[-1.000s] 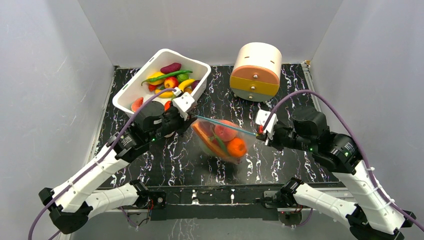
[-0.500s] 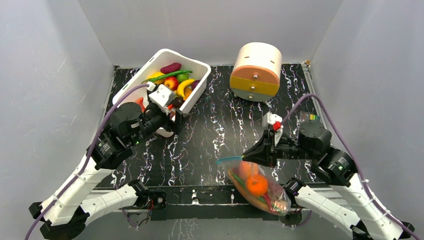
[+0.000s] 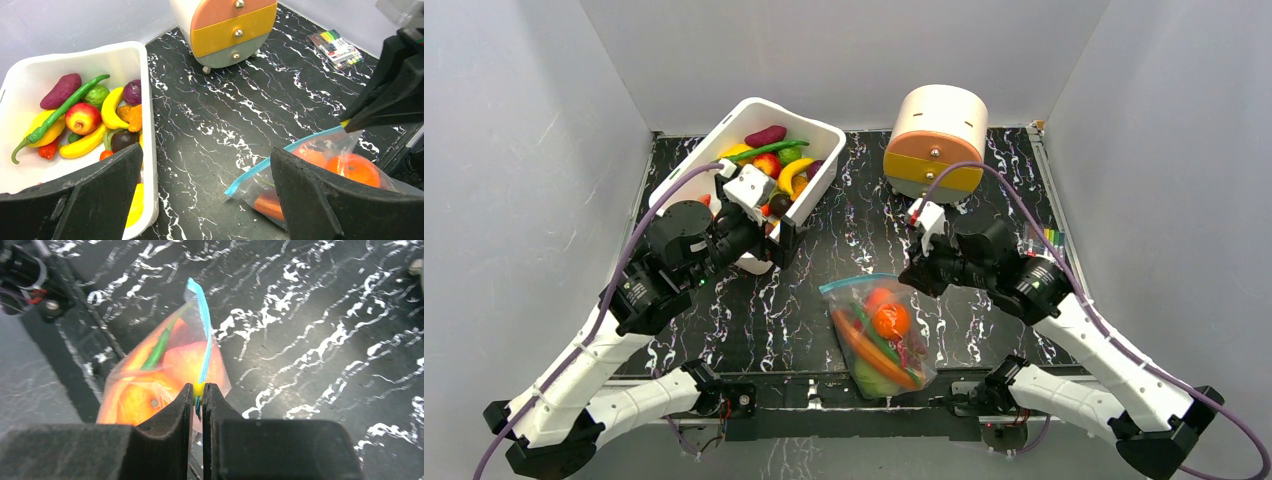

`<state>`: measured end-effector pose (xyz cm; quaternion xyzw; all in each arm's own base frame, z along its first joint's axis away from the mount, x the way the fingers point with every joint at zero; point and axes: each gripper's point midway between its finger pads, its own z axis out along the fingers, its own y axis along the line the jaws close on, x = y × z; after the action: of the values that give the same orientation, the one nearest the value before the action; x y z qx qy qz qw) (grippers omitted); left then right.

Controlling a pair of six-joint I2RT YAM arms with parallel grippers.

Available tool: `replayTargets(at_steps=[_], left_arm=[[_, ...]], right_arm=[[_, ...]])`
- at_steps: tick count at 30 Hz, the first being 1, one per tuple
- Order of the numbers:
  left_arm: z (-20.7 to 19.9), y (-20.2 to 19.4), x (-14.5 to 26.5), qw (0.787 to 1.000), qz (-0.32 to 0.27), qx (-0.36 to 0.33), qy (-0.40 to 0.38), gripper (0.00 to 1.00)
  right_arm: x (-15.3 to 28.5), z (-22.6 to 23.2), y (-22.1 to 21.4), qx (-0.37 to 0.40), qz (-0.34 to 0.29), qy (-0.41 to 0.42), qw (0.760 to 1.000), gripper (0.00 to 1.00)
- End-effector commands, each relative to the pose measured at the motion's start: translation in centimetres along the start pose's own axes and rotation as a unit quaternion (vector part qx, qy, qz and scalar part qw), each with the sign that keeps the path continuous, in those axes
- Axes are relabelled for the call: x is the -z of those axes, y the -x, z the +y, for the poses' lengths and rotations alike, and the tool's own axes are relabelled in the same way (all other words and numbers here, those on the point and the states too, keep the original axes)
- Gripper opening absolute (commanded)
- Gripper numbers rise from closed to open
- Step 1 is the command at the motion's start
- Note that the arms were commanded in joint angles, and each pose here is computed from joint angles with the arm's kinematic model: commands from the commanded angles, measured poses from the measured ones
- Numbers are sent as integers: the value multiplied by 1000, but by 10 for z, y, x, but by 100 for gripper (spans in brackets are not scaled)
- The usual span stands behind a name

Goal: Place the food in the zip-top bag and seal the zipper
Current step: Place the zipper food storage bag at the center of the board.

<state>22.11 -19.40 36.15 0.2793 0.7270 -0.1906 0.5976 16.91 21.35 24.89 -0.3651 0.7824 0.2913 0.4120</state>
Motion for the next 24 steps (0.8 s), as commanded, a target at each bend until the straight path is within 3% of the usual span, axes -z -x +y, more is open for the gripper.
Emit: replayTargets(at_steps=[1, 12, 24], left_arm=[[5, 13, 6, 1000, -16, 4, 12, 98], [5, 7, 2, 1000, -9, 0, 13, 98], [6, -4, -4, 1000, 2, -4, 17, 98]], right_arm=[[7, -27, 30, 83, -26, -67, 994, 0], [-11, -66, 36, 178, -10, -134, 975, 0], [-37, -124, 50, 221, 22, -215, 951, 0]])
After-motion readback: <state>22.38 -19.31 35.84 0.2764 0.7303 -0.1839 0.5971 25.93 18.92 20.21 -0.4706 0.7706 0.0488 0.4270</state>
